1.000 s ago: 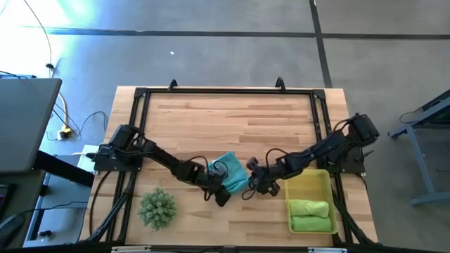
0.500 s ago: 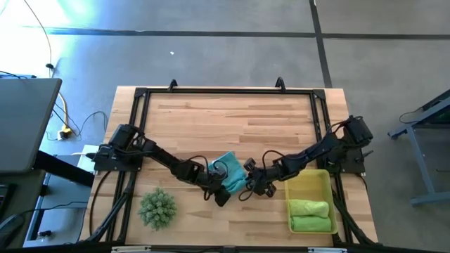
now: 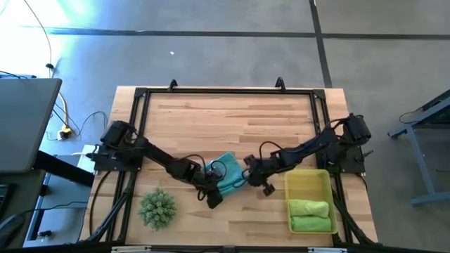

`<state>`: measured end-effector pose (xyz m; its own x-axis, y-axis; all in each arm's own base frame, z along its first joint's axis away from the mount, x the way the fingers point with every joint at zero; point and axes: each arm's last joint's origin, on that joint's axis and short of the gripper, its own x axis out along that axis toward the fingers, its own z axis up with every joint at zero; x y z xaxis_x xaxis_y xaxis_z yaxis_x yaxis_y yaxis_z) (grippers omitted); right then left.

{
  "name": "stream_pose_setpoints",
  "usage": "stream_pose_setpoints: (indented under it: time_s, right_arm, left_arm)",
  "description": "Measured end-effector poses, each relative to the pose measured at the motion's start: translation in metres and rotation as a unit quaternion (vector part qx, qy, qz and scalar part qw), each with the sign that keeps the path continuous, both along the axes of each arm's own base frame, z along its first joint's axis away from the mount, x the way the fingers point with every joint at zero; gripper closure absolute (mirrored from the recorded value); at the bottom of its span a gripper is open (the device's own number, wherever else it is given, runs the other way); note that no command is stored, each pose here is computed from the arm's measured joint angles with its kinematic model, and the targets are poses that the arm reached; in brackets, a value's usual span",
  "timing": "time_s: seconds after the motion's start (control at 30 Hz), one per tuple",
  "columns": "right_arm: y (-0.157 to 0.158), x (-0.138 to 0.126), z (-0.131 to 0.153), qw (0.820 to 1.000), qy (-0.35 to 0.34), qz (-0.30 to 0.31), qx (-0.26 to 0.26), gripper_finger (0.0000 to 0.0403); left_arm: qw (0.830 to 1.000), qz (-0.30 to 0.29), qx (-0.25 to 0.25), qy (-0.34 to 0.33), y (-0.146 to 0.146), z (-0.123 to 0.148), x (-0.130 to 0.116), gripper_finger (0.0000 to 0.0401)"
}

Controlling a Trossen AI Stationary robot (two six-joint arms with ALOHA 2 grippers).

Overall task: Roll microfiber towels into tight, uniform cylinder then place into a basket
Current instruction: Roll the blue microfiber cloth

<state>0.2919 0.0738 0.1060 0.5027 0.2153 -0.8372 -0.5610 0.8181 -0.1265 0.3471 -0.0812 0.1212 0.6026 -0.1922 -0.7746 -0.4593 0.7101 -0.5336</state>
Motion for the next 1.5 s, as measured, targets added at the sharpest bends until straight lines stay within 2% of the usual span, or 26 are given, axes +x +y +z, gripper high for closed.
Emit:
stream_pose_setpoints:
  time_s: [0.13,0.3,0.43,0.57,0.67,0.83,0.93,1.0,1.23,1.33,1.4,1.5]
  right_arm:
    - [-0.005,0.001,0.0,0.999,0.016,-0.016,0.046,0.0395]
    - [-0.018,0.001,-0.001,0.982,0.07,-0.053,0.168,0.0398]
    - [-0.029,0.001,0.0,0.951,0.12,-0.1,0.267,0.0399]
    - [-0.039,0.002,0.0,0.91,0.167,-0.164,0.344,0.0399]
    - [-0.045,0.002,0.001,0.887,0.187,-0.192,0.377,0.0399]
    - [-0.053,0.003,0.002,0.866,0.199,-0.228,0.398,0.0399]
    - [-0.057,0.004,0.002,0.864,0.196,-0.234,0.4,0.0399]
    - [-0.058,0.004,0.003,0.864,0.194,-0.236,0.401,0.0398]
    - [-0.059,0.005,0.003,0.867,0.187,-0.235,0.397,0.0398]
    - [-0.059,0.005,0.003,0.873,0.181,-0.226,0.392,0.0398]
    - [-0.059,0.005,0.004,0.881,0.172,-0.212,0.386,0.0398]
    - [-0.059,0.005,0.004,0.903,0.148,-0.17,0.366,0.0386]
  left_arm:
    - [0.999,-0.038,0.034,0.01,0.001,0.011,-0.007,0.0308]
    - [0.994,-0.084,0.074,-0.02,-0.003,0.025,-0.011,0.0298]
    - [0.986,-0.113,0.11,-0.06,-0.009,0.037,-0.012,0.0298]
    - [0.969,-0.123,0.174,-0.127,-0.019,0.047,-0.007,0.0297]
    - [0.948,-0.121,0.237,-0.176,-0.027,0.048,0.0,0.0297]
    - [0.919,-0.117,0.342,-0.157,-0.029,0.032,0.002,0.0297]
    - [0.901,-0.139,0.387,-0.136,-0.031,0.018,0.004,0.0297]
    - [0.898,-0.151,0.395,-0.126,-0.031,0.01,0.004,0.0297]
    - [0.897,-0.161,0.398,-0.105,-0.032,-0.006,0.005,0.0297]
    - [0.902,-0.152,0.392,-0.1,-0.032,-0.01,0.006,0.0297]
    - [0.907,-0.145,0.386,-0.09,-0.03,-0.012,0.004,0.0297]
    - [0.917,-0.133,0.371,-0.064,-0.029,-0.015,0.001,0.0297]
